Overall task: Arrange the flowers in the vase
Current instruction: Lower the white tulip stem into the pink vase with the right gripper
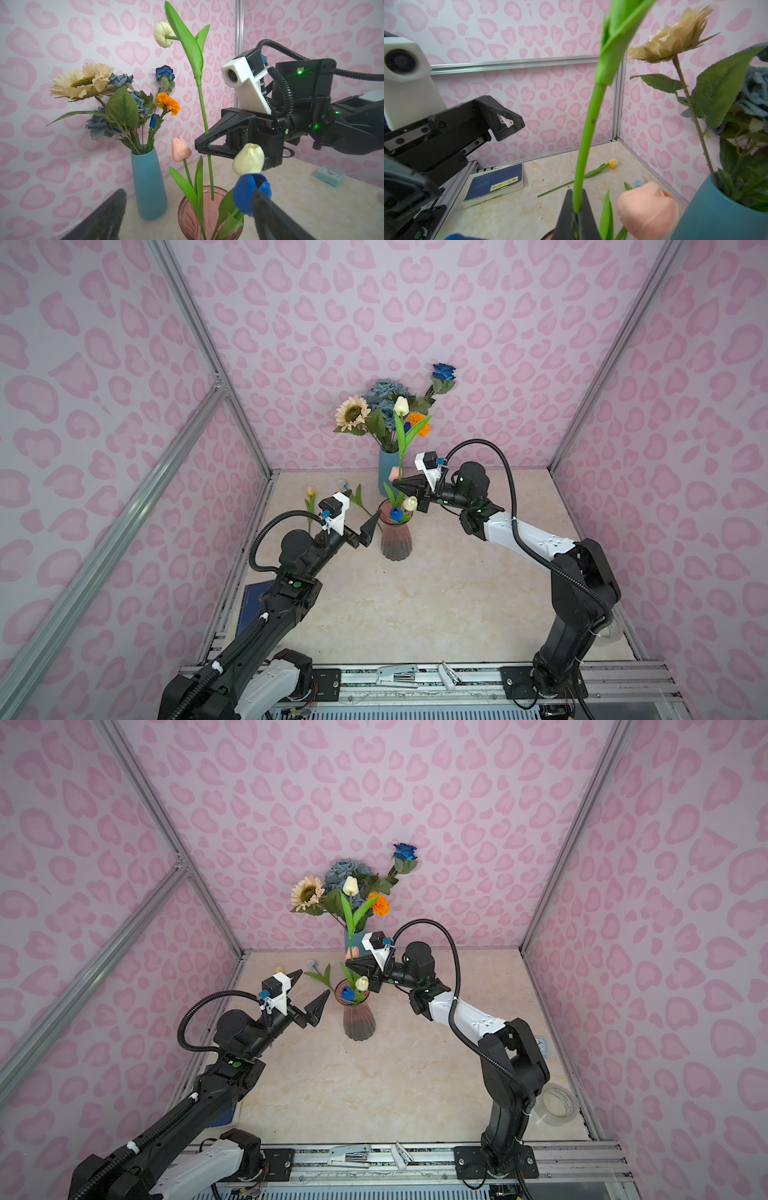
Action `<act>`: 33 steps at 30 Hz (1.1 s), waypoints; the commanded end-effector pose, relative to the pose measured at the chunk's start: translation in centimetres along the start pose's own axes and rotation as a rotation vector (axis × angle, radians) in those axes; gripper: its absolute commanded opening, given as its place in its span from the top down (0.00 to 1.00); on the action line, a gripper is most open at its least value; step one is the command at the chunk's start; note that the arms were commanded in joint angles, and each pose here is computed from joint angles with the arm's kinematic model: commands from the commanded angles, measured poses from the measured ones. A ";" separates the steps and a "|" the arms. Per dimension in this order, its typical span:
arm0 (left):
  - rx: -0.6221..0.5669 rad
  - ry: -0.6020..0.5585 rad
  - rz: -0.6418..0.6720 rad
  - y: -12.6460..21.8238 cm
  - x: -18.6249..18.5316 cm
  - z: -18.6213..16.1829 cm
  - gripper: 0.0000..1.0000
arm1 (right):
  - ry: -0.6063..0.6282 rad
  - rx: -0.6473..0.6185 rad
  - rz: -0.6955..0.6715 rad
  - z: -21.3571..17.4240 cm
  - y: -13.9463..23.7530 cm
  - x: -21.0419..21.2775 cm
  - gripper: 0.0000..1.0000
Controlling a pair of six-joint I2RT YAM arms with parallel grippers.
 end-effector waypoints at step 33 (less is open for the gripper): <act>-0.020 -0.033 -0.014 0.5 -0.4 0.2 0.05 | 0.017 0.101 0.065 -3.1 -2.0 2.0 1.00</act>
Point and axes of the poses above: each gripper's point midway between its finger pads, its own y axis back along the fingers, its own x axis along the line the jaws close on, z = x × y, the point moved 1 cm from there along y, back along the fingers, and after that the axes turned 6 degrees about y, right-handed, at the moved point
